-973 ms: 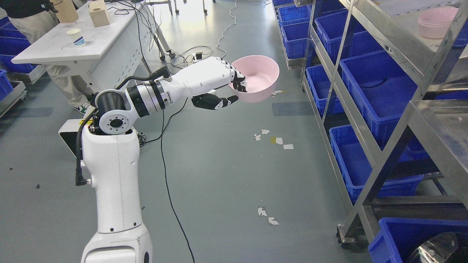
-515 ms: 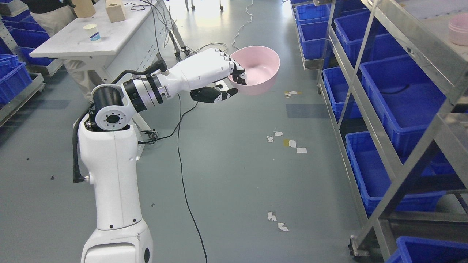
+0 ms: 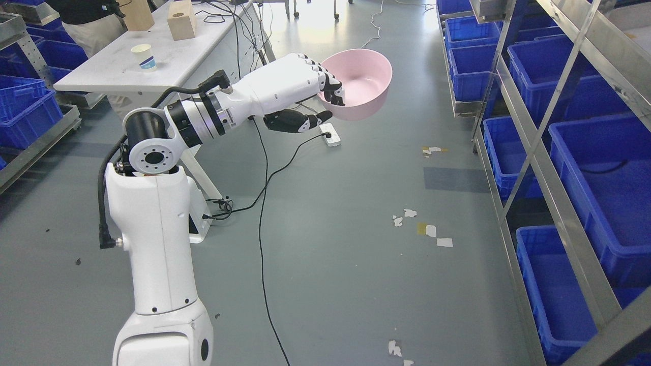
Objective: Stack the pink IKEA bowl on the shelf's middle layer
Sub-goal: 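Hold the pink bowl raised in the left hand while driving to the shelf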
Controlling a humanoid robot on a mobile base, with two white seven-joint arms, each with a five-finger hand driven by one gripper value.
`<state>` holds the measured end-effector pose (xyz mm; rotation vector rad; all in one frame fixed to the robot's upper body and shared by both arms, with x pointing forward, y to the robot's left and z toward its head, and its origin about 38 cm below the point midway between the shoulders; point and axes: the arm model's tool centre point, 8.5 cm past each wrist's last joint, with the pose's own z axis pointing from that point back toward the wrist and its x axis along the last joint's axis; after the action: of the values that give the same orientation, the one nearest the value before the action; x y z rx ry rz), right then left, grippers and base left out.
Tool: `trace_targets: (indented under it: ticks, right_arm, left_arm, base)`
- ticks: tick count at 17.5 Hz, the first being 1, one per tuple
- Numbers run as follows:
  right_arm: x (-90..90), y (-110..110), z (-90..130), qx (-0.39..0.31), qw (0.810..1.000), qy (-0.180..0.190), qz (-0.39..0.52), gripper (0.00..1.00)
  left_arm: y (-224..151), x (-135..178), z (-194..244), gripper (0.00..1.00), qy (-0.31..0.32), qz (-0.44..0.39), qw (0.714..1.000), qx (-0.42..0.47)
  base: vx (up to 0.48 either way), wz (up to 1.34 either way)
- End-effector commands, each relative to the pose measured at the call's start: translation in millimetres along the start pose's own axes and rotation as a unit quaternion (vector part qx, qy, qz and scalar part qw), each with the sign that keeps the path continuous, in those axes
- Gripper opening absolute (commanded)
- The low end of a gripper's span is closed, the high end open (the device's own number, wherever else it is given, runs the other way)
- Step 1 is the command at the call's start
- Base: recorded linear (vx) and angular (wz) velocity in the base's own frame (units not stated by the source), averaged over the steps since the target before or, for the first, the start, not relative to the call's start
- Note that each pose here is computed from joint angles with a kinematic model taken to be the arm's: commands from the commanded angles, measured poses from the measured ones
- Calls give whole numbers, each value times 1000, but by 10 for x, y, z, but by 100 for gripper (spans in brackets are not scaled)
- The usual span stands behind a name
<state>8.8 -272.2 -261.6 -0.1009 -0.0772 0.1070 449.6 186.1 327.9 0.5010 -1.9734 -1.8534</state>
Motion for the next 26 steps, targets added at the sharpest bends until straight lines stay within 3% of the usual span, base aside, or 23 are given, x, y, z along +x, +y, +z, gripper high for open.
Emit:
trace_targets:
  ticks: [1, 21, 26]
  right_arm:
    - [29, -114, -5, -9, 1000, -6, 1, 100]
    - [19, -113, -4, -9, 1000, -6, 1, 100]
    - [29, -114, -5, -9, 1000, -6, 1, 100]
  left_arm:
    - [36, -20, 42, 1, 4, -8, 1000, 0]
    - [38, 7, -46, 1, -1, -2, 1000, -9]
    - [12, 162, -244, 1, -33, -10, 999, -15]
  base:
    - [397, 20]
    - [410, -40]
    - [362, 69]
